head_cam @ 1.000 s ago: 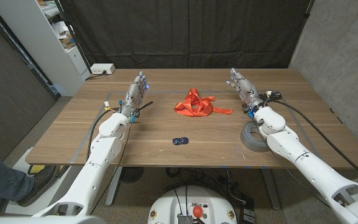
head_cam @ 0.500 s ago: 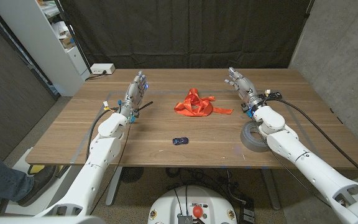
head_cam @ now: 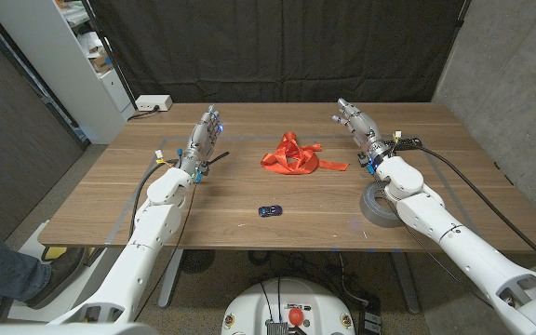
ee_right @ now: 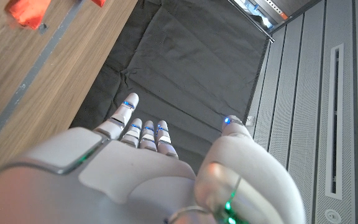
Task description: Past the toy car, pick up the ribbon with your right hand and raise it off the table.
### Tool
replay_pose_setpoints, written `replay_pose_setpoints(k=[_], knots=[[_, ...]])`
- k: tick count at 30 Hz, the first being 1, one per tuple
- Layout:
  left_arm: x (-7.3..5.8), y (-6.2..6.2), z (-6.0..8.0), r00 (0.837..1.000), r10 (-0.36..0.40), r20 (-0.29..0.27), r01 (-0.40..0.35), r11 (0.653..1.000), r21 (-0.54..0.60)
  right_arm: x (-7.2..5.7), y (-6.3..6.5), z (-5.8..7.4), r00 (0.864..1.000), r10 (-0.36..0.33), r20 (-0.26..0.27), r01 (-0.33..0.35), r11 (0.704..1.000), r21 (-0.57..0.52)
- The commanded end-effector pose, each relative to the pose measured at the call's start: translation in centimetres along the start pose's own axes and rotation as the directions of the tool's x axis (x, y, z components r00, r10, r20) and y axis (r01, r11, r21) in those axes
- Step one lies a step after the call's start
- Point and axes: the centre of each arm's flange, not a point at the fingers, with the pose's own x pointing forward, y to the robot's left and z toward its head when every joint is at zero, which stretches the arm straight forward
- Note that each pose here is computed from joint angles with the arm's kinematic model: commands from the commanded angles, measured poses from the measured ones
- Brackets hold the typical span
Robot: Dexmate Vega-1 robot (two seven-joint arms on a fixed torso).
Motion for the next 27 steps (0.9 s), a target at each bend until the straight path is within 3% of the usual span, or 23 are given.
replay_pose_setpoints(k=[1, 27], knots=[[0.1, 0.1, -0.1, 1.000, -0.006, 0.003, 0.006, 1.000, 0.000, 0.4, 0.9, 0.8, 0.999, 0.033, 0.001, -0.033, 0.997, -0.064], [-0.1, -0.2, 0.2, 1.000, -0.020, 0.011, 0.020, 1.000, 0.010, 0.9, 2.2, 2.3, 0.997, 0.068, 0.034, -0.061, 0.984, -0.164]])
